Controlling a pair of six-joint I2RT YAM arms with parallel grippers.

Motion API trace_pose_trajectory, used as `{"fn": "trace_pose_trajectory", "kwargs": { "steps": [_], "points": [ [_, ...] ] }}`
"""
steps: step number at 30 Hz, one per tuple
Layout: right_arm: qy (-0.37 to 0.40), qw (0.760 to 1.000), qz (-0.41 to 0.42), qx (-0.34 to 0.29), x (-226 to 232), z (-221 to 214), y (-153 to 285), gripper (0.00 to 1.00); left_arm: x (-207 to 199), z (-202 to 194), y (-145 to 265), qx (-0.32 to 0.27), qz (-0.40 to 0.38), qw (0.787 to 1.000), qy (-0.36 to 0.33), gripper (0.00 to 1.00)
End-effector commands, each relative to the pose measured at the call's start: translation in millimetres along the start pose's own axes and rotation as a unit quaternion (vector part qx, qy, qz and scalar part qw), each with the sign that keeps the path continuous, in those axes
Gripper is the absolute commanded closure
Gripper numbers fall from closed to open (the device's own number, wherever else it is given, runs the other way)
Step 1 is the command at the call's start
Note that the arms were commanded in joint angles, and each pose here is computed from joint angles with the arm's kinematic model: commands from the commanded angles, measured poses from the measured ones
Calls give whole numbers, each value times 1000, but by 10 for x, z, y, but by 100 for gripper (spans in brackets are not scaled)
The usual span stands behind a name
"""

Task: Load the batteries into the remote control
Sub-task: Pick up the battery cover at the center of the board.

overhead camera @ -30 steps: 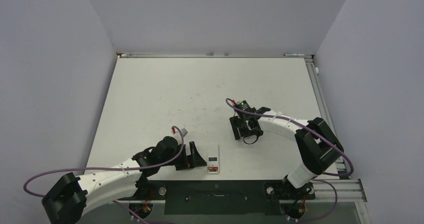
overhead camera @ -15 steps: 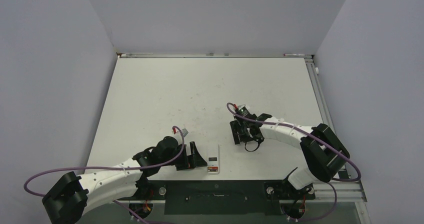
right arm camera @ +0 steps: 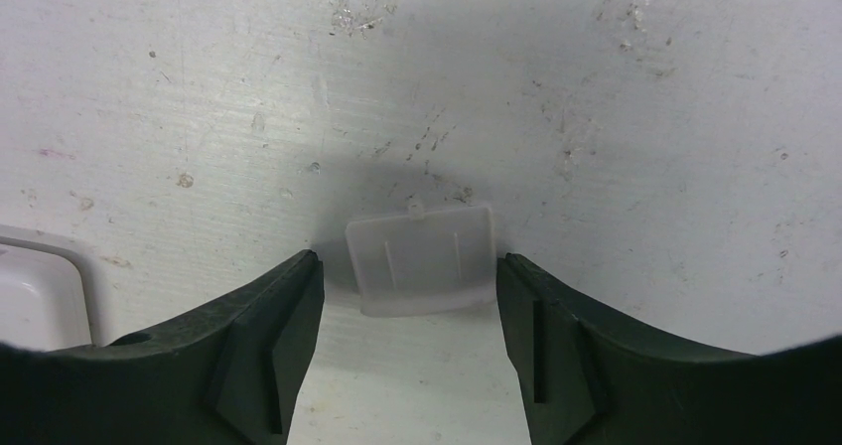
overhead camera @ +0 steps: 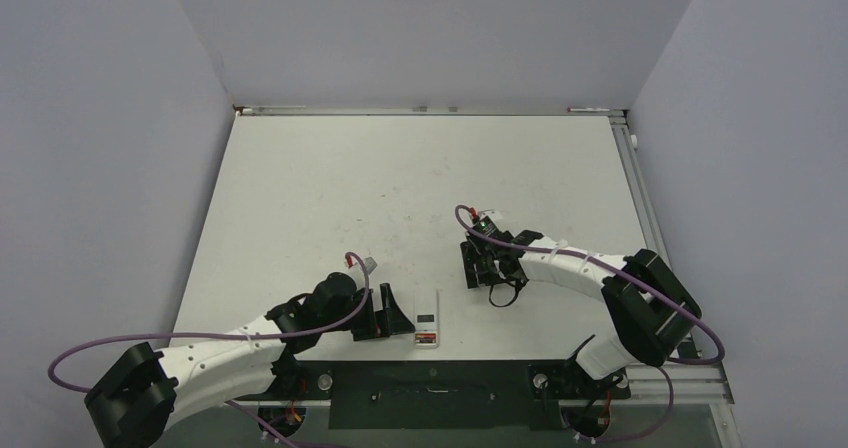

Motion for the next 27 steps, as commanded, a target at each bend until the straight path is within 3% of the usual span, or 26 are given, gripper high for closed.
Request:
{"fn": "trace_pose_trajectory", "kwargs": {
  "steps": [1,27],
  "points": [
    [-5,999,-8,42,-6,-231,-39,37,118,-16,-11,5,23,1000,2,14],
    [28,998,6,64,44,-354,-7,42,123,-19,-42,13,33,999,1,14]
  ]
}}
Point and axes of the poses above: each gripper's point midway between its finger pads, its own y axis back along the fingers, its own x axis along the line the jaws close on, z = x × y, the point moved 8 cm from there along y, back along the fingers, and after that the axes turned 15 degrees about y, right-handed, at the moved point
